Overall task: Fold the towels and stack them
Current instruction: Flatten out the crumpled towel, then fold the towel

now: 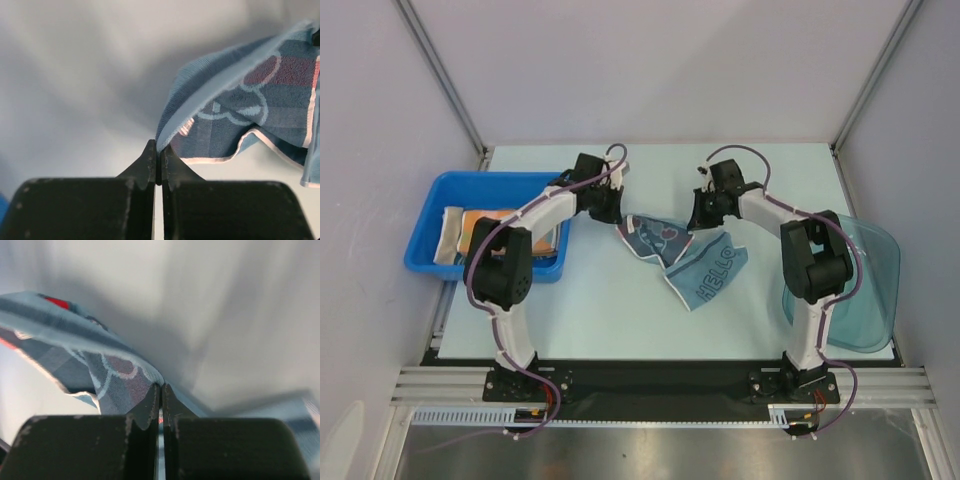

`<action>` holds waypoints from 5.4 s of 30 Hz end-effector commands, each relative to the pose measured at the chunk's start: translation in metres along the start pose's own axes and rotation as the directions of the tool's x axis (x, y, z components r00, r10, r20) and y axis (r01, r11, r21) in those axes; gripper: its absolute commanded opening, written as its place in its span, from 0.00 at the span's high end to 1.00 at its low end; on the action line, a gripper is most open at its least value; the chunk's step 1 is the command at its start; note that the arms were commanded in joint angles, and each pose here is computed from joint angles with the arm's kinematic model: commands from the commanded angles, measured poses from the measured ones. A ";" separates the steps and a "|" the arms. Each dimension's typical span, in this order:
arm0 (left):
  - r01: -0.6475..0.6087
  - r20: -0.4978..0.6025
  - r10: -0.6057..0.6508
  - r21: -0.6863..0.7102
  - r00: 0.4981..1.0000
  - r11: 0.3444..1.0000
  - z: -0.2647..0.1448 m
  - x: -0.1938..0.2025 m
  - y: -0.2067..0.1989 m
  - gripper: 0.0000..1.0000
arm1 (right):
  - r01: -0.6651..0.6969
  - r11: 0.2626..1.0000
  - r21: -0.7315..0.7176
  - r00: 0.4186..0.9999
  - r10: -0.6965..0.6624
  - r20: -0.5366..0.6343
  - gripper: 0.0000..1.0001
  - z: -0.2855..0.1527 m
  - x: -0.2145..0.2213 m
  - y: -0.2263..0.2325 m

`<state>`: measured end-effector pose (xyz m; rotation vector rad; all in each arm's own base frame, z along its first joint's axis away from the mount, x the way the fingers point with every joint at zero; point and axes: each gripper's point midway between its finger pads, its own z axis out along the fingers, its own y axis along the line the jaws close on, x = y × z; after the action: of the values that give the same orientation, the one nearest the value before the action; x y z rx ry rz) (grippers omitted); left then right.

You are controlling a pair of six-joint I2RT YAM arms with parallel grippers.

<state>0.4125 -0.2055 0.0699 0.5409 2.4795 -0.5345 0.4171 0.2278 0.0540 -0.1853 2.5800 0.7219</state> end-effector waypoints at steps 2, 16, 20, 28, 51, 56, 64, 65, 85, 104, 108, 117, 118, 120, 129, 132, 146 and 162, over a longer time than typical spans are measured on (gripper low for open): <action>-0.144 0.158 0.148 -0.040 0.976 0.989 -0.068 -0.073 -0.029 1.00 | 0.108 0.983 0.148 0.944 -0.148 0.294 1.00 -0.093 -0.085 0.021; -0.403 0.426 0.343 0.057 0.837 0.913 -0.290 -0.067 -0.174 1.00 | 0.234 0.942 0.240 0.655 -0.336 0.677 1.00 -0.397 -0.021 0.111; -0.466 0.543 0.325 0.142 0.775 0.873 -0.344 -0.049 -0.220 0.99 | 0.329 0.932 0.153 0.553 -0.321 0.769 1.00 -0.440 0.015 0.133; -0.478 0.562 0.275 0.252 0.780 0.841 -0.380 -0.034 -0.253 1.00 | 0.449 0.891 0.075 0.372 -0.262 0.891 1.00 -0.489 0.046 0.159; -0.282 0.434 0.337 -0.187 0.836 0.941 -0.162 -0.231 -0.057 1.00 | 0.419 0.847 0.326 0.457 -0.507 0.730 1.00 -0.229 -0.202 0.062; -0.250 0.433 0.277 -0.118 0.858 0.961 -0.099 -0.242 -0.014 1.00 | 0.477 0.820 0.318 0.489 -0.548 0.679 1.00 -0.169 -0.227 0.030; -0.370 0.290 0.398 -0.146 0.870 0.917 -0.052 -0.197 0.010 1.00 | 0.535 0.805 0.258 0.590 -0.574 0.568 1.00 -0.111 -0.198 0.006; -0.390 0.302 0.422 -0.162 0.855 0.906 -0.062 -0.200 0.008 1.00 | 0.545 0.803 0.240 0.599 -0.573 0.559 1.00 -0.109 -0.189 0.011; -0.401 0.084 0.413 -0.129 0.907 0.907 -0.083 -0.020 -0.033 1.00 | 0.517 0.848 0.117 0.817 -0.530 0.229 1.00 -0.113 0.036 0.048; -0.231 -0.062 0.226 -0.093 0.972 0.969 -0.069 0.080 -0.036 0.77 | 0.406 0.914 0.005 0.910 -0.404 0.092 1.00 -0.086 0.141 0.060; -0.186 -0.064 0.180 -0.121 0.982 0.975 -0.079 0.081 -0.040 0.47 | 0.374 0.927 0.011 0.927 -0.374 0.038 1.00 -0.079 0.154 0.055; 0.096 0.031 -0.093 -0.113 0.995 0.989 -0.088 0.085 -0.058 0.42 | 0.322 0.945 0.050 0.947 -0.323 0.003 0.99 -0.075 0.166 0.047; 0.113 0.036 -0.109 -0.116 0.993 0.987 -0.088 0.086 -0.058 0.42 | 0.317 0.947 0.049 0.948 -0.317 -0.004 0.97 -0.075 0.168 0.046; 0.144 0.035 -0.140 -0.122 0.989 0.982 -0.086 0.093 -0.059 0.42 | 0.293 0.955 0.051 0.956 -0.293 -0.016 0.83 -0.074 0.173 0.045; 0.177 -0.015 -0.180 -0.119 0.984 0.977 -0.072 0.121 -0.063 0.47 | 0.152 0.986 0.066 0.988 -0.150 -0.031 0.67 -0.088 0.177 0.051; 0.186 -0.019 -0.190 -0.136 0.982 0.973 -0.070 0.127 -0.059 0.48 | 0.075 0.989 0.126 0.997 -0.075 0.000 0.58 -0.096 0.170 0.046; 0.235 -0.045 -0.242 -0.128 0.969 0.964 -0.053 0.154 -0.059 0.53 | -0.233 0.958 0.169 0.971 0.218 0.101 0.63 -0.066 0.173 0.033; 0.268 0.048 -0.264 -0.141 0.963 0.953 -0.077 0.130 -0.062 0.42 | -0.250 0.950 0.185 0.966 0.233 0.110 0.99 -0.065 0.180 0.007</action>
<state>0.2426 -0.1838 0.0506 0.1750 2.6094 -0.4436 0.2243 0.2058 0.0219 0.2207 2.6256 0.5430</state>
